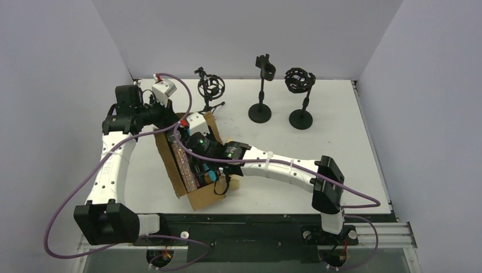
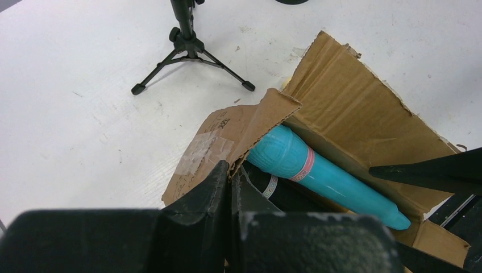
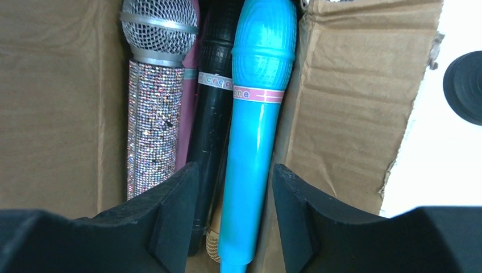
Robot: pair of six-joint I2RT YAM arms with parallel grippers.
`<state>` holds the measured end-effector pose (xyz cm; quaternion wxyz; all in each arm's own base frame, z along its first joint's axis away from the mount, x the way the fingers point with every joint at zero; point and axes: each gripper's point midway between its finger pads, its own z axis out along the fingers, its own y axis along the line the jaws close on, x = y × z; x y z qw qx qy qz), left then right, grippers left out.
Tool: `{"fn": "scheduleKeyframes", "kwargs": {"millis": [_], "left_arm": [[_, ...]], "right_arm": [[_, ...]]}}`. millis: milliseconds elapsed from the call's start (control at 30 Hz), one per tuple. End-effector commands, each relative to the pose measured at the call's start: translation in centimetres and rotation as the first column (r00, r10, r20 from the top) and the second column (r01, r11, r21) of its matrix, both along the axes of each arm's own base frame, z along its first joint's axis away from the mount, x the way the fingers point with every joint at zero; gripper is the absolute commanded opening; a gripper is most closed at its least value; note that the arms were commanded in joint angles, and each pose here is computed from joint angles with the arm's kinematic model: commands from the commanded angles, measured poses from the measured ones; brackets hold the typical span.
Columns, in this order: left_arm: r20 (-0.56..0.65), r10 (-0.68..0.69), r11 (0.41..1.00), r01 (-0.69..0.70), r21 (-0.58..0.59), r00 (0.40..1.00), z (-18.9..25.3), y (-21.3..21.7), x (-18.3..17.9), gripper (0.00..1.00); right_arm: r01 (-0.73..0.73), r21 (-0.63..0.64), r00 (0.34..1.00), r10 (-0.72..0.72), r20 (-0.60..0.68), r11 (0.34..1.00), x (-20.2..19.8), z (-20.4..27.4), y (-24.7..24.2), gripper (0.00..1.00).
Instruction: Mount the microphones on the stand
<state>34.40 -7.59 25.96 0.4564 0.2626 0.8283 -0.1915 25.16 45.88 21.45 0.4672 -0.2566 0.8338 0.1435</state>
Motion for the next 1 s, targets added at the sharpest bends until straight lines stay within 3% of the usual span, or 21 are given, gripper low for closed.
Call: {"fn": "scheduleKeyframes", "kwargs": {"millis": [0,433,700,767,833,867,967], "left_arm": [[0.14,-0.03,0.999,0.036,-0.041,0.99,3.9,-1.1,0.6,0.0],[0.15,-0.035,0.998,0.041,-0.037,0.988,4.4,-1.1,0.6,0.0],[0.168,-0.049,0.998,0.057,-0.04,0.985,5.0,-1.3,0.7,0.0],[0.167,-0.051,0.998,0.058,-0.037,0.985,5.0,-1.3,0.7,0.0],[0.173,-0.053,0.998,0.06,-0.035,0.983,5.2,-1.3,0.7,0.0],[0.178,-0.054,0.998,0.061,-0.034,0.983,5.3,-1.3,0.6,0.0],[0.184,-0.057,0.997,0.064,-0.031,0.981,5.5,-1.3,0.5,0.0]], "right_arm": [[0.033,0.022,0.999,-0.033,0.009,0.999,0.6,-0.7,-0.2,0.47],[0.057,0.004,0.997,-0.057,-0.058,0.998,0.5,-5.4,0.9,0.48],[0.013,0.103,0.991,0.001,-0.132,0.995,0.0,-5.9,3.2,0.46],[0.015,0.126,0.989,0.004,-0.146,0.992,0.1,-5.6,3.4,0.42],[0.019,0.15,0.989,0.004,-0.148,0.989,0.3,-5.2,3.4,0.3],[0.018,0.15,0.989,0.004,-0.147,0.989,0.3,-5.1,3.3,0.19],[0.01,0.186,0.99,0.016,-0.137,0.982,0.0,-3.4,2.7,0.06]]}}
